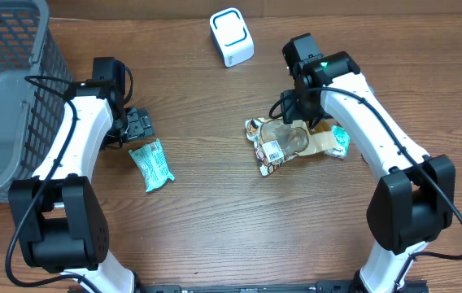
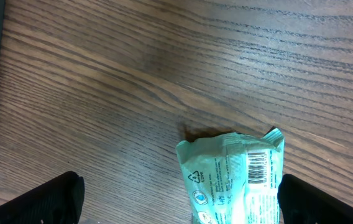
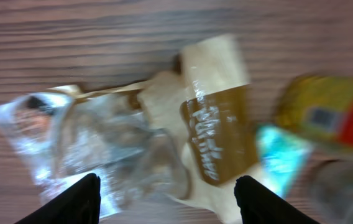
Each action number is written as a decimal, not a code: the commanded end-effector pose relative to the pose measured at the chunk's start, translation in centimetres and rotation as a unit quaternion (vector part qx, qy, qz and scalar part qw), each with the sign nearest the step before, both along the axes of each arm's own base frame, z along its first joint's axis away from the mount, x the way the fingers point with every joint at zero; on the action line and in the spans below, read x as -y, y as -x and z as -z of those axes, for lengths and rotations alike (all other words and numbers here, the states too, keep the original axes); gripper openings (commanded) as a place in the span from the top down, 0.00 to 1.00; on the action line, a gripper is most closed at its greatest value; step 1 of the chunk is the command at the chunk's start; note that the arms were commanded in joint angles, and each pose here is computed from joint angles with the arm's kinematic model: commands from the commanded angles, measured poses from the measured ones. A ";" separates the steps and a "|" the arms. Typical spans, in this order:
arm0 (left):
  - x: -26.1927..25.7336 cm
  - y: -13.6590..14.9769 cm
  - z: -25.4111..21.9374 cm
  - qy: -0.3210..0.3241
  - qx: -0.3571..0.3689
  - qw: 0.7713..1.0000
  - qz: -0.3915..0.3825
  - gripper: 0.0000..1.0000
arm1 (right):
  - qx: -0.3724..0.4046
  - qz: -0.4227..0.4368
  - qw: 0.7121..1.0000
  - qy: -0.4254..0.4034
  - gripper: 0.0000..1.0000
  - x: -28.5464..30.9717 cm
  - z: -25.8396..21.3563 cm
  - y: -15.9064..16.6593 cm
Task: Scan the item barcode
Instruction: 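Move the right gripper left to the mint-green wrapped bar, then lower the right gripper and grasp the mint-green bar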
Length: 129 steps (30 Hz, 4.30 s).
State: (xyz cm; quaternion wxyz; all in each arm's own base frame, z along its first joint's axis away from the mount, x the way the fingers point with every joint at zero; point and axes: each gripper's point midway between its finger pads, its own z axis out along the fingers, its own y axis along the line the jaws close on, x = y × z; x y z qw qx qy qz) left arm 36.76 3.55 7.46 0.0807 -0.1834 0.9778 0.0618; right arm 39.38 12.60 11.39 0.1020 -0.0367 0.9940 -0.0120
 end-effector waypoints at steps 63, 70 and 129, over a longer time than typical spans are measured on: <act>0.0 0.0 -0.9 -0.004 0.011 1.000 0.008 0.01 | 0.049 -0.192 0.966 -0.164 0.94 -17.9 6.0 5.7; 0.0 0.0 -0.9 -0.004 0.010 1.000 0.008 0.01 | -0.005 -0.068 0.973 -0.220 0.22 -16.1 6.0 5.2; 0.0 0.0 -0.9 -0.004 0.010 1.000 0.008 0.00 | -0.019 0.223 0.931 -0.288 0.74 -20.7 10.5 9.2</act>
